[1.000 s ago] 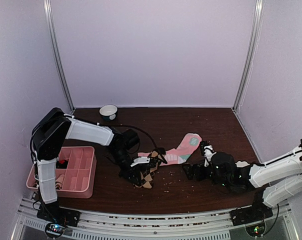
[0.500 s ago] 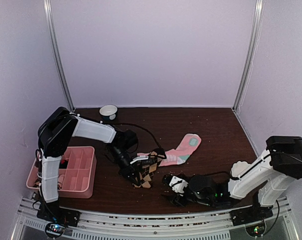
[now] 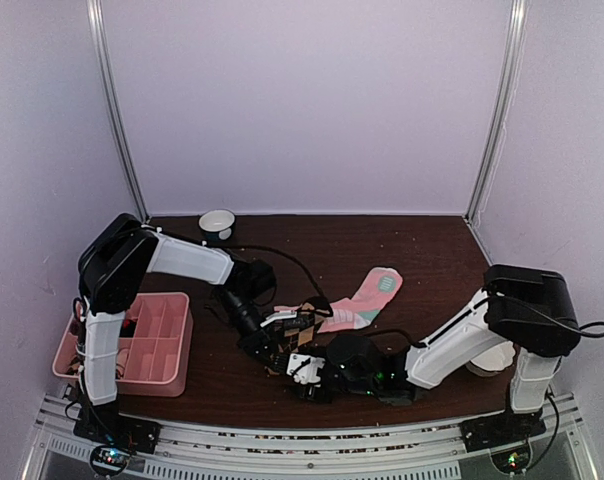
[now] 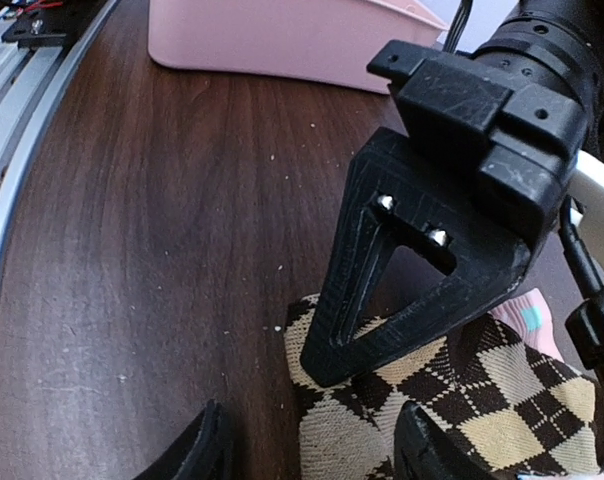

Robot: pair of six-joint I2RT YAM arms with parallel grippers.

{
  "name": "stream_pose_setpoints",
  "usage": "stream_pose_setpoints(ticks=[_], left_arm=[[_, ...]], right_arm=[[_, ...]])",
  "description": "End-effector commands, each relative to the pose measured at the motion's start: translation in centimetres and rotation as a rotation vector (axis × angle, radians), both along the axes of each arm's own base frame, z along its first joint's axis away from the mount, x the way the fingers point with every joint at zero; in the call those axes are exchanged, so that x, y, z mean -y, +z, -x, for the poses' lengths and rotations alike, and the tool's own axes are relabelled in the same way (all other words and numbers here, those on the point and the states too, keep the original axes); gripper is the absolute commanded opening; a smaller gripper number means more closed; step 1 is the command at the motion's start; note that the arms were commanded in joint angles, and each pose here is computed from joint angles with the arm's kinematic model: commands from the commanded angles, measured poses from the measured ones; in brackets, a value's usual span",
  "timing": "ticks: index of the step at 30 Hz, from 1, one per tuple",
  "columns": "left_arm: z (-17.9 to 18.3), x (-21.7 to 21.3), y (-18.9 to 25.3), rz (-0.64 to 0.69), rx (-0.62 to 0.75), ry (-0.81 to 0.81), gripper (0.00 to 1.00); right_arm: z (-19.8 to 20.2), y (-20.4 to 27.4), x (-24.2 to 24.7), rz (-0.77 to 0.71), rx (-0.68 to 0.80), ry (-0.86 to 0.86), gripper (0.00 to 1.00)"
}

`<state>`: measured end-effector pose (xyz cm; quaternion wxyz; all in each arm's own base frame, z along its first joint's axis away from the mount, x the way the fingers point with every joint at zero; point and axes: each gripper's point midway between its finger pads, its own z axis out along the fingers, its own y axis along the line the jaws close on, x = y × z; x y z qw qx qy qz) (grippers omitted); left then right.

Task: Roll the socks
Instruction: Roll the sock.

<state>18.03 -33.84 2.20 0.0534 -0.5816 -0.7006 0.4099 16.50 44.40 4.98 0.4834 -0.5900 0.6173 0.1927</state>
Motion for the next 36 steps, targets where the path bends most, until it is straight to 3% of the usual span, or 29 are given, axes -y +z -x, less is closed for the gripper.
stream_pose_setpoints(ticks=[1,14,20,22,23,24,30,36], left_arm=[[-0.6,-0.6,-0.8,-0.041,0.016,-0.003,0.00],[-0.7,-0.7,-0.7,-0.046,0.022,-0.018,0.05],[-1.6,-0.8,0.0,-0.036,0.095,-0.016,0.36],[-2.3,-0.8,1.0,-0.002,0.156,0.001,0.42],[-2.7,-0.8,1.7,0.017,0.182,0.011,0.54],[-3.0,-0.8,2.4,0.035,0.204,0.022,0.55],[-4.3,-0.6,5.1,0.124,0.229,0.059,0.53],[-6.6,0.0,4.2,0.110,0.318,0.112,0.46]], right_arm=[[-0.1,-1.3,-0.3,0.057,-0.013,0.051,0.50],[-0.6,-4.8,0.5,0.167,-0.087,0.078,0.22],[-0.6,-5.5,1.1,0.197,-0.172,0.069,0.02],[-0.5,-5.8,1.5,0.209,-0.219,0.066,0.00],[-0.4,-5.8,1.7,0.212,-0.242,0.066,0.00],[-0.2,-5.9,2.0,0.216,-0.262,0.066,0.00],[1.3,-5.5,2.9,0.220,-0.359,0.083,0.00],[3.1,-5.3,3.5,0.200,-0.475,0.090,0.00]])
